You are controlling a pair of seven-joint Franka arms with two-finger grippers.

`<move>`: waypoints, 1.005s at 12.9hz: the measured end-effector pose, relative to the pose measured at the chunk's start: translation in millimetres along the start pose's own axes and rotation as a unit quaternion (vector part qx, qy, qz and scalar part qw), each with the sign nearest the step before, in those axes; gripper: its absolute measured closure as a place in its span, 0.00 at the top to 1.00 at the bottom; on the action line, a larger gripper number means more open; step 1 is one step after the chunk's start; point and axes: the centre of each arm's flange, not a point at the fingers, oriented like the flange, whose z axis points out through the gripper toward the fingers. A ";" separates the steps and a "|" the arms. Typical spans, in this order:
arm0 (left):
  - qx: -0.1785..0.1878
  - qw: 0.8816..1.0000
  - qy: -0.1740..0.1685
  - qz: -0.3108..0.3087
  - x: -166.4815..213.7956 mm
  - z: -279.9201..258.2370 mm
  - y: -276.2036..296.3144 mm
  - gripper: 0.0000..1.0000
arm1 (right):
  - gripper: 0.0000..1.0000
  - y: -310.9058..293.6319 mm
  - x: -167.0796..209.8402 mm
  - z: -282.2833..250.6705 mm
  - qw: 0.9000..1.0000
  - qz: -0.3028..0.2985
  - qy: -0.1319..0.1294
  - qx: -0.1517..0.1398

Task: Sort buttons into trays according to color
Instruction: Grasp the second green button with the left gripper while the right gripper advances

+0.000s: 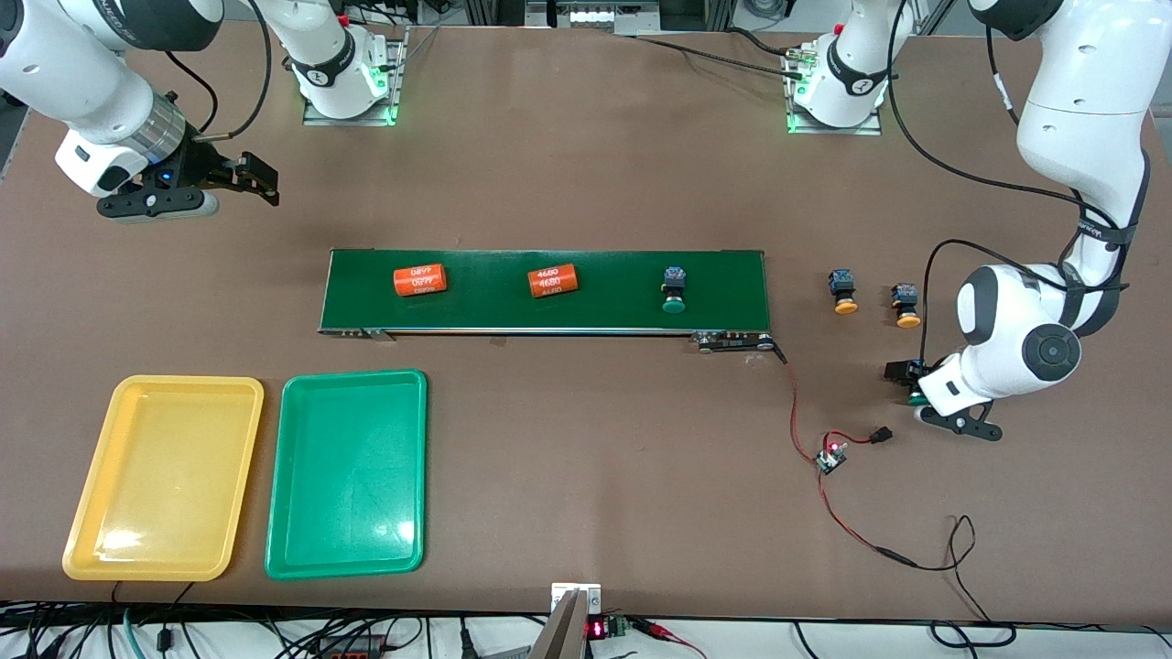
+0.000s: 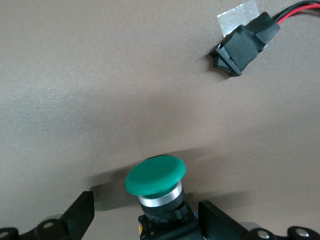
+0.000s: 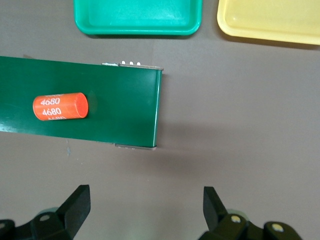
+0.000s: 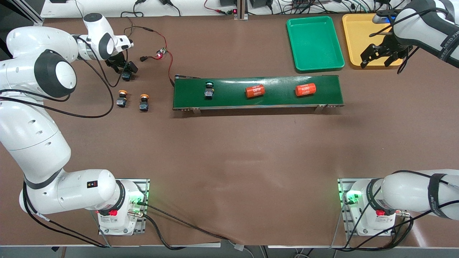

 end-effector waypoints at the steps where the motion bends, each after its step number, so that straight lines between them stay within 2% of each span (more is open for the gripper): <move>1: -0.001 1.000 -0.001 -0.001 -0.3 0.2 0.2 0.90 | 1.00 -5.5 1.5 2.4 1.000 0.006 0.000 0.001; 4: -0.028 0.999 -0.027 -0.019 -4.8 1.0 2.8 0.90 | 1.00 -33.3 3.7 11.1 1.000 0.022 -0.008 -0.001; 6: -0.052 0.997 -0.045 -0.033 -8.2 -1.3 5.7 0.86 | 1.00 -38.8 4.1 13.8 1.000 0.022 -0.010 -0.002; 10: -0.062 0.996 -0.059 -0.027 -9.9 -10.2 7.6 0.43 | 1.00 -33.5 4.6 13.8 1.000 0.028 -0.010 0.000; 13: -0.059 0.997 -0.051 -0.026 -5.3 -20.6 4.7 0.42 | 1.00 -32.1 4.8 14.1 1.000 0.029 -0.011 0.000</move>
